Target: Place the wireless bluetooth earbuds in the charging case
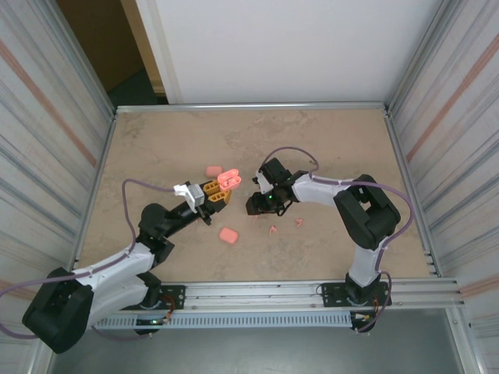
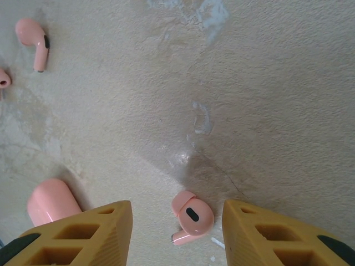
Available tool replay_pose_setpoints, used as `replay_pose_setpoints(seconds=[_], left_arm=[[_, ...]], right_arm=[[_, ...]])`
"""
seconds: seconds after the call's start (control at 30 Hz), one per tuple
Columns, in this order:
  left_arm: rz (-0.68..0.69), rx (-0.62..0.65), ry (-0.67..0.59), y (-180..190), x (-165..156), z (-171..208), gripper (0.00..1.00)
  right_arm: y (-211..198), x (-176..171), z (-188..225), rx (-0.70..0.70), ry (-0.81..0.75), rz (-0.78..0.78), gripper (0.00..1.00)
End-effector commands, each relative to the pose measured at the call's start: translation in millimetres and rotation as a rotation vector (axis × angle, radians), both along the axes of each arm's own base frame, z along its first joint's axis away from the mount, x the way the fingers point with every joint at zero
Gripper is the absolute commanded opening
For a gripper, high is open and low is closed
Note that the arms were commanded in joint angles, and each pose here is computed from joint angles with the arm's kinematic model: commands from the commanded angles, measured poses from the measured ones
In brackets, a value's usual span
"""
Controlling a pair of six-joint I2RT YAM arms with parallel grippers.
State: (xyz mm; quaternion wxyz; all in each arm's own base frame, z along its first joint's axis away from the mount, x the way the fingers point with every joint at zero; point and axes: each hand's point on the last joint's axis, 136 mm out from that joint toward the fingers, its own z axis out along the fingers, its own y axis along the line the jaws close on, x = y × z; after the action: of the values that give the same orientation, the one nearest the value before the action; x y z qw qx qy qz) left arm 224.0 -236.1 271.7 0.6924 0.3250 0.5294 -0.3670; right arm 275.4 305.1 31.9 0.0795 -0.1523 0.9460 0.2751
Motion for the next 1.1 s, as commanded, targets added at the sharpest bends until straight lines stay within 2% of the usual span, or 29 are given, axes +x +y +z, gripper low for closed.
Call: replay_pose_setpoints(seconds=[0.0,0.37,1.07], left_arm=[[0.007,-0.01,-0.042,2,-3,8,0.0],[0.01,-0.008,-0.041,2,-2,8,0.0],[0.01,-0.004,-0.04,2,-2,7,0.0]], right_arm=[[4,-2,-6,-0.016,0.018,0.0,0.45],[5,-6,-17,-0.048,0.035,0.014,0.39],[-2,-13,-11,-0.077,0.01,0.034,0.33]])
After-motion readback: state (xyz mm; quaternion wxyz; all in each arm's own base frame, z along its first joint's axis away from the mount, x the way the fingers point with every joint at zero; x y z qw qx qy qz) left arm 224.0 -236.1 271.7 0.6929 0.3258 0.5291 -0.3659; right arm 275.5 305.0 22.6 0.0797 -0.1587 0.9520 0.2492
